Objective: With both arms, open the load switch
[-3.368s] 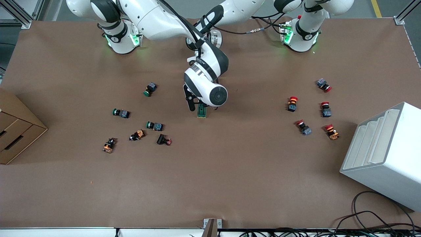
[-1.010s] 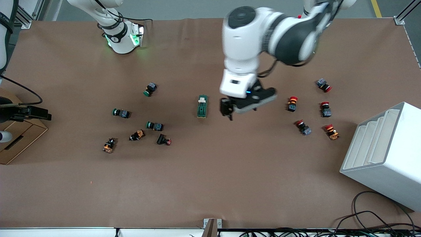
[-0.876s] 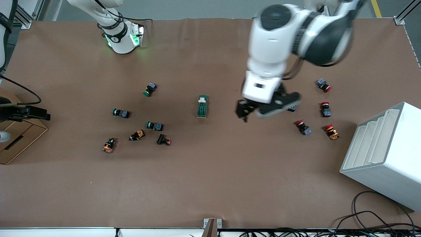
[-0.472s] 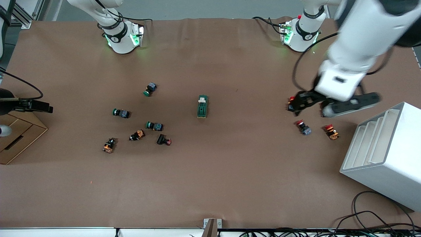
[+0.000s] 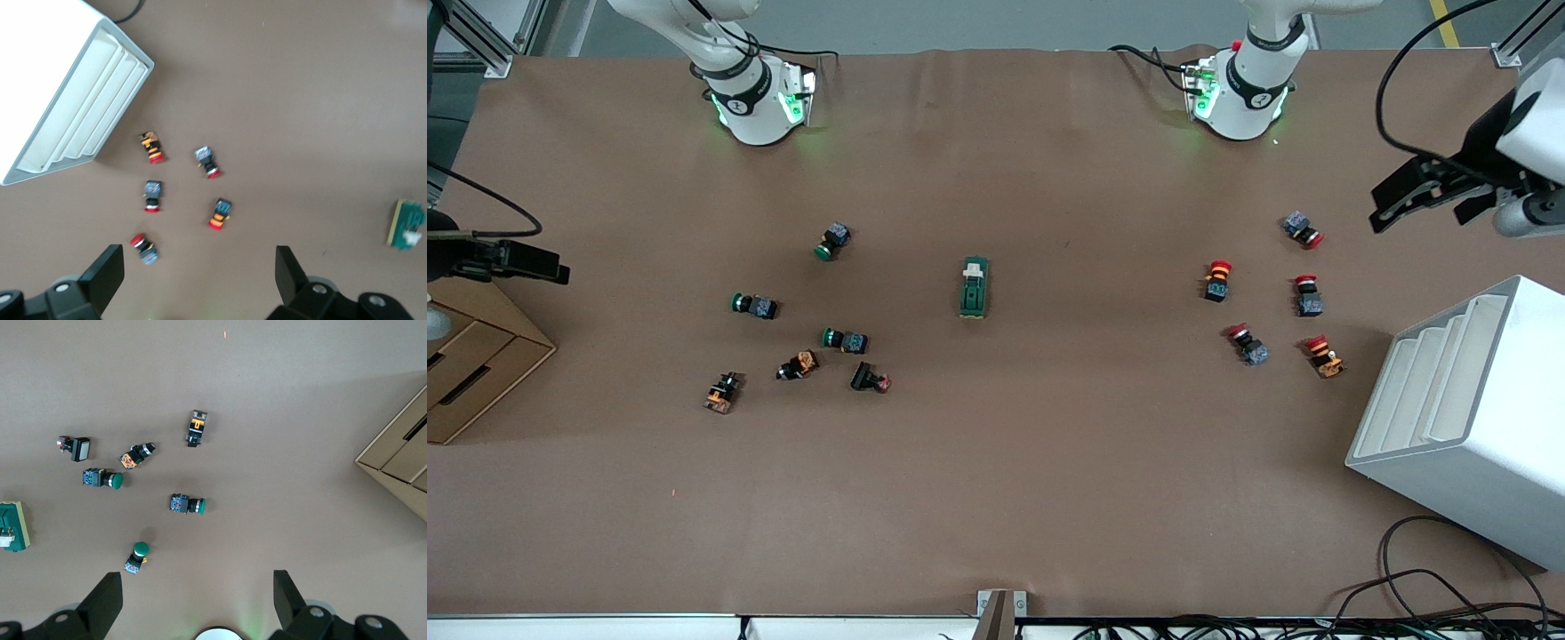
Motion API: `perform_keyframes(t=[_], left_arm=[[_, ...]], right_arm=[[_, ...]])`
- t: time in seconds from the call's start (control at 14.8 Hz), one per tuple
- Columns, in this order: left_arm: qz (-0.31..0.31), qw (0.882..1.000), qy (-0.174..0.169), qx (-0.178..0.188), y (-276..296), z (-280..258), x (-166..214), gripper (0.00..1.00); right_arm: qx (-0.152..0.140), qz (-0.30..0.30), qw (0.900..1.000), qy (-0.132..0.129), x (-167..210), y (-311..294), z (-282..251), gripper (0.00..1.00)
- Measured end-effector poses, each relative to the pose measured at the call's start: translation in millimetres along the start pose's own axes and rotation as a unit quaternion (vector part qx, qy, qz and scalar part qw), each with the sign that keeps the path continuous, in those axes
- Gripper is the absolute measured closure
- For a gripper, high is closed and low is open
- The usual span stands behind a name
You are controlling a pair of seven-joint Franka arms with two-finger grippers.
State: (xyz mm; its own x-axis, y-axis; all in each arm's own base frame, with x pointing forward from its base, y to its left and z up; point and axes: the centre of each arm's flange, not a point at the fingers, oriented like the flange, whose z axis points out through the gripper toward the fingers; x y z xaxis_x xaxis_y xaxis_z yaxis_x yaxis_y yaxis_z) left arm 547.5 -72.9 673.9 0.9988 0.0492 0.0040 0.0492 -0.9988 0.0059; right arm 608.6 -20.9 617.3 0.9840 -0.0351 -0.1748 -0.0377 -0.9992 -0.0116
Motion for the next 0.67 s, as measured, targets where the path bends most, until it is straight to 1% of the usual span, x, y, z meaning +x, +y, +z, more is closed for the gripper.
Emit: perform_keyframes(t=[0.27,0.47,0.67], left_arm=[[0.018,1.0,-0.015,0.003,-16,6,-7,0.0],[0.024,1.0,-0.016,0.004,-16,1,-15,0.0],[0.048,0.999,-0.02,0.004,-21,0,-18,0.0]], right_arm=[[0.001,-0.005,1.0,0.008,-21,-2,-9,0.0],[0.003,-0.002,1.0,0.017,-49,-1,-11,0.0],[0.004,-0.004,1.0,0.024,-76,-4,-20,0.0]])
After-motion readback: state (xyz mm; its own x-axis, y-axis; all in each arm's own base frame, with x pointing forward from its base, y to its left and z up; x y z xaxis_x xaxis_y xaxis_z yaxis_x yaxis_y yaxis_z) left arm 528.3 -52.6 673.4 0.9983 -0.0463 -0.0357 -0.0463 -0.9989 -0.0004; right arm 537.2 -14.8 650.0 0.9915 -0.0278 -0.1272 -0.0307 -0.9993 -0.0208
